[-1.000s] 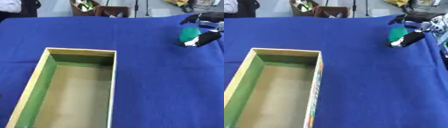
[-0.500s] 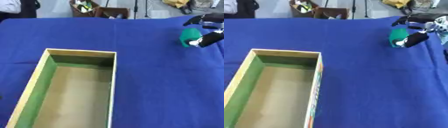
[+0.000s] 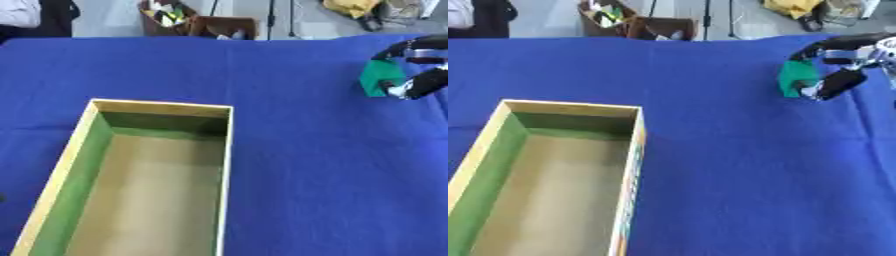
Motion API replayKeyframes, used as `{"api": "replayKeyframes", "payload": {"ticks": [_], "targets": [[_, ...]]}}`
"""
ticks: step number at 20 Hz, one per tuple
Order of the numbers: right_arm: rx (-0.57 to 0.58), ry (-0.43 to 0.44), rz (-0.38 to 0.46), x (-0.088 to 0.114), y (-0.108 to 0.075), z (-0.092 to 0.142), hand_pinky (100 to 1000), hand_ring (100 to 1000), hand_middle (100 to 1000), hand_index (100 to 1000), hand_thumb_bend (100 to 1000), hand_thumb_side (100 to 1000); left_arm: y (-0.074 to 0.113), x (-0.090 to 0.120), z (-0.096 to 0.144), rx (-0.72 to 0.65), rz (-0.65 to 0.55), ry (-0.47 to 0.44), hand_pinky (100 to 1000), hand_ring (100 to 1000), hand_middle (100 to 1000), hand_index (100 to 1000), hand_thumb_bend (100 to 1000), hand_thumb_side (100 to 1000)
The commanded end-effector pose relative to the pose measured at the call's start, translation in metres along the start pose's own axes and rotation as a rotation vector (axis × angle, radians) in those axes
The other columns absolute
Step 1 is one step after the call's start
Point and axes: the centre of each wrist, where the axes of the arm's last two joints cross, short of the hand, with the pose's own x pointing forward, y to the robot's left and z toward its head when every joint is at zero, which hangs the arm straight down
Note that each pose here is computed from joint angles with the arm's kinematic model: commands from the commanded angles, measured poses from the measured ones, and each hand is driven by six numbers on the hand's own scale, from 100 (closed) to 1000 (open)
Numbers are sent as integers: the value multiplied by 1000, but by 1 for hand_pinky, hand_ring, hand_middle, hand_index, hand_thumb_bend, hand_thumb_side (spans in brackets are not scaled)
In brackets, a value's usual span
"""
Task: Pick up objects on the table and place them in the box.
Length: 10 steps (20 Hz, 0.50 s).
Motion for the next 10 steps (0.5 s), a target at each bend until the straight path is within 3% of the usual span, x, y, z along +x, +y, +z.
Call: {"api": "replayKeyframes", "payload": {"ticks": [1, 4, 5, 10], "targets": [[-12, 42, 27, -12, -15, 18, 886, 1000, 949, 1000, 112, 534, 0, 7, -5, -11, -3, -34, 100, 332, 359, 509, 100, 896], [-10, 44, 26, -13, -15, 18, 886, 1000, 949, 1000, 112, 534, 0, 7, -5, -11, -3, -34, 100, 332, 359, 509, 100, 896], [5, 56, 26, -15, -13, 19, 883, 1000, 937, 1000, 176, 546, -1, 7, -5, -13, -3, -37, 100, 332, 360, 508, 100, 895], [43, 122, 48, -21, -10, 24, 872, 1000, 927, 1000, 294, 556, -3, 9, -7, -24, -1, -48, 100, 333, 361, 508, 100, 890]]}}
